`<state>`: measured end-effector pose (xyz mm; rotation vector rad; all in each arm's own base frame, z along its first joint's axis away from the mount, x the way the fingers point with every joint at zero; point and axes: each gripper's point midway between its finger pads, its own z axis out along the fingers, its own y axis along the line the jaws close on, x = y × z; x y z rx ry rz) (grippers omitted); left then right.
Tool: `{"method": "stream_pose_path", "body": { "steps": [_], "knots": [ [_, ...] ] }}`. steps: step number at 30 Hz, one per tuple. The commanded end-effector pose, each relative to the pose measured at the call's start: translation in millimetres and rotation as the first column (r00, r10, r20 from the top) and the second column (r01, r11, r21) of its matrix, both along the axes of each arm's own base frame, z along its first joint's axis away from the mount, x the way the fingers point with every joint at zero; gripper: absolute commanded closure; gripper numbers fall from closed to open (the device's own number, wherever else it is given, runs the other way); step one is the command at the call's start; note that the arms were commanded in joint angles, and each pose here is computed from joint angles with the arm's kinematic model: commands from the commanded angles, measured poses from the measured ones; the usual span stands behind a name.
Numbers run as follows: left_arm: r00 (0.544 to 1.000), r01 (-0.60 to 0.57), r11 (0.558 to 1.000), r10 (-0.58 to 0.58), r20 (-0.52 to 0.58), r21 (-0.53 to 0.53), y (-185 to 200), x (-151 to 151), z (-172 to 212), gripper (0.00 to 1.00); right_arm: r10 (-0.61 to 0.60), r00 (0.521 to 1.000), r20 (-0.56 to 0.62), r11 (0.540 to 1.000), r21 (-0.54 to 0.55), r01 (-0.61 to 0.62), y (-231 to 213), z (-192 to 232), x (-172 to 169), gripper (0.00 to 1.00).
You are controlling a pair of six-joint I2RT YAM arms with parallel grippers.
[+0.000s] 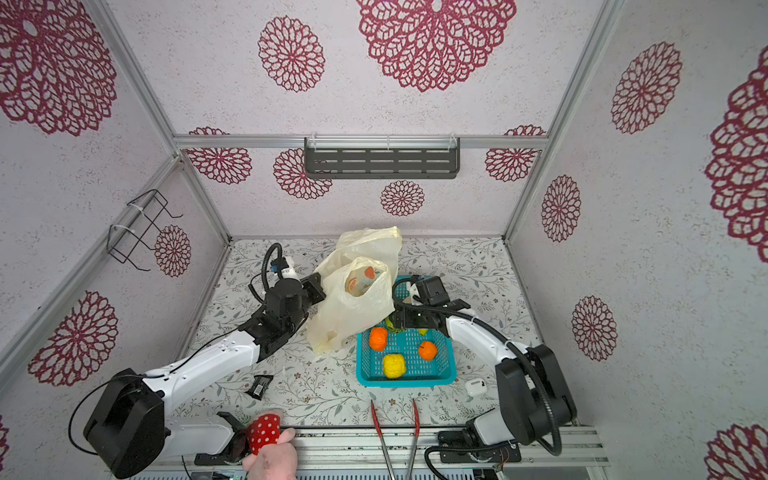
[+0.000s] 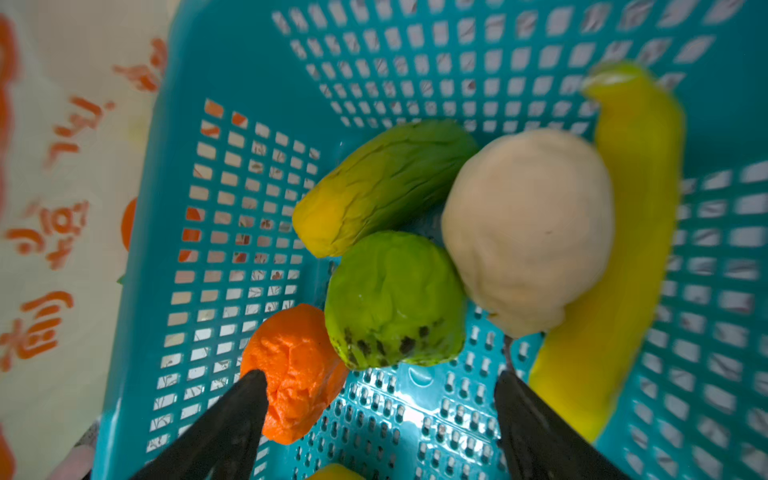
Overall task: Place the fruits into the plastic bag
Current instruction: 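Grasp the green cabbage in the basket with the right gripper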
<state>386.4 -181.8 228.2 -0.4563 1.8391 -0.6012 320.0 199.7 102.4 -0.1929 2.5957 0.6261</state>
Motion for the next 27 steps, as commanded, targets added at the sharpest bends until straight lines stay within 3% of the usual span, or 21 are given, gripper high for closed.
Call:
{"method": "stream_pose_path", "body": {
  "steps": [1,13,17,22,27],
  "knots": [
    [1.000,0.004,1.000,-0.004,0.000,-0.012,0,-4,3,1.00,-0.009,1.000,0.013,1.000,0.011,0.008,6,9,12,0.14],
    [1.000,0.026,0.999,-0.026,0.003,-0.018,-5,-5,3,1.00,-0.013,0.996,-0.084,0.999,-0.054,0.008,17,-31,25,0.17],
    [1.000,0.017,1.000,-0.017,0.002,-0.017,-3,-5,2,1.00,0.002,0.996,-0.090,0.999,-0.046,-0.006,20,-31,25,0.29],
    [1.000,0.021,1.000,-0.021,0.003,-0.015,-5,-4,1,1.00,0.004,0.998,-0.059,0.999,-0.045,-0.006,17,-20,24,0.53],
    [0.999,0.031,0.999,-0.031,0.007,-0.007,-7,-3,2,1.00,-0.033,0.998,0.046,0.999,-0.003,0.033,3,19,28,0.59]
  ]
}}
